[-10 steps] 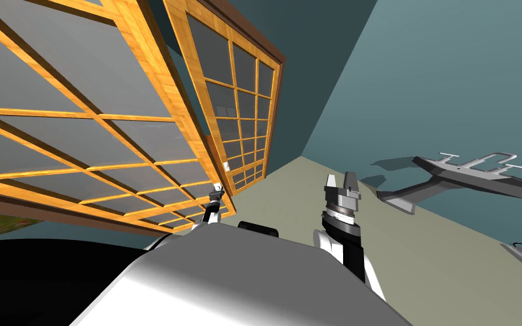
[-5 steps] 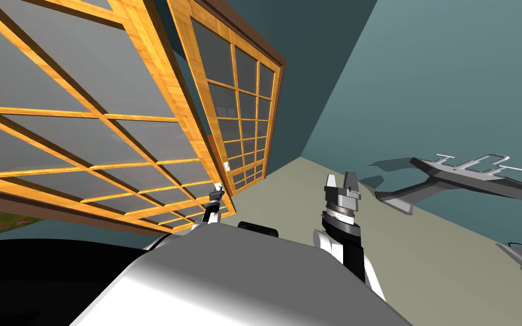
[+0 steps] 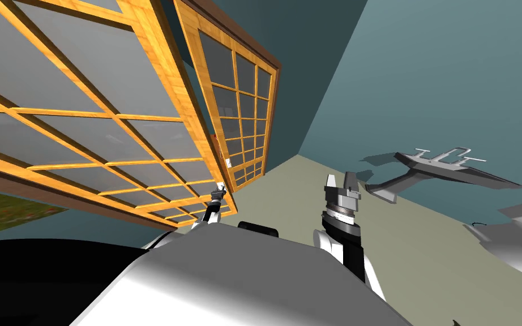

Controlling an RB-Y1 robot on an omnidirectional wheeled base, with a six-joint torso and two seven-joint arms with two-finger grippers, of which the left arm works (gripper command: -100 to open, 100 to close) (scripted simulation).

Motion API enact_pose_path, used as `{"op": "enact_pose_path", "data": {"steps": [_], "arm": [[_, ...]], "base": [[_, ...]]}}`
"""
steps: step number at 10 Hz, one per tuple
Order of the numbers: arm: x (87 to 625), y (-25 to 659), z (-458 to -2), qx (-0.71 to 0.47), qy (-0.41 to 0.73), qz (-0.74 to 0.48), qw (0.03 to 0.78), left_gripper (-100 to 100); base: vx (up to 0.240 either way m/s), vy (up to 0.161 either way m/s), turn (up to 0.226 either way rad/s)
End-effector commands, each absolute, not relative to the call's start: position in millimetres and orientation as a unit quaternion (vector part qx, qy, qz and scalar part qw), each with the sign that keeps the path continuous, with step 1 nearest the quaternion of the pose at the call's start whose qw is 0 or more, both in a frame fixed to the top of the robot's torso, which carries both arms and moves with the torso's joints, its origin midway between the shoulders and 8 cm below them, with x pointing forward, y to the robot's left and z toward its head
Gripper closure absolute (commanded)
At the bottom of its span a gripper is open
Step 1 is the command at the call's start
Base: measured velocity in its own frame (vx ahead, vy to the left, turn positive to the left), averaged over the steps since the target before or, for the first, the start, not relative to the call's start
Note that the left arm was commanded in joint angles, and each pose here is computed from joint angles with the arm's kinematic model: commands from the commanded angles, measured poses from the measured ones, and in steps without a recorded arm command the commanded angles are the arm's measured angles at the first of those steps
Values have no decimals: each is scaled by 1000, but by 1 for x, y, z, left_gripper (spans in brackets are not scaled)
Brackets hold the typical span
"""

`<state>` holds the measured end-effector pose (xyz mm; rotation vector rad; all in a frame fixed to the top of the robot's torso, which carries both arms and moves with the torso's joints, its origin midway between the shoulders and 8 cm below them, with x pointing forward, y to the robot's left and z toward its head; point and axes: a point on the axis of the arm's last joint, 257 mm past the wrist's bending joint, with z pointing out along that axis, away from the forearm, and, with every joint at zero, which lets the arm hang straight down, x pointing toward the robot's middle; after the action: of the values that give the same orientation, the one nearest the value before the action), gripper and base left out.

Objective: Pull the door open

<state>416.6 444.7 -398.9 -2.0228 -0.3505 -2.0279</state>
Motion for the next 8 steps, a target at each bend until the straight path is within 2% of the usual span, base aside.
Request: {"op": "enact_pose_path", "data": {"steps": [1, 3, 8], "arm": [[417, 439, -398, -697, -117, -697, 121, 100], [420, 432, -398, -698, -107, -699, 109, 100], [420, 422, -398, -702, -91, -701, 92, 100]], "base": [[-186, -9, -38], [-110, 10, -19], [-180, 8, -67]]}}
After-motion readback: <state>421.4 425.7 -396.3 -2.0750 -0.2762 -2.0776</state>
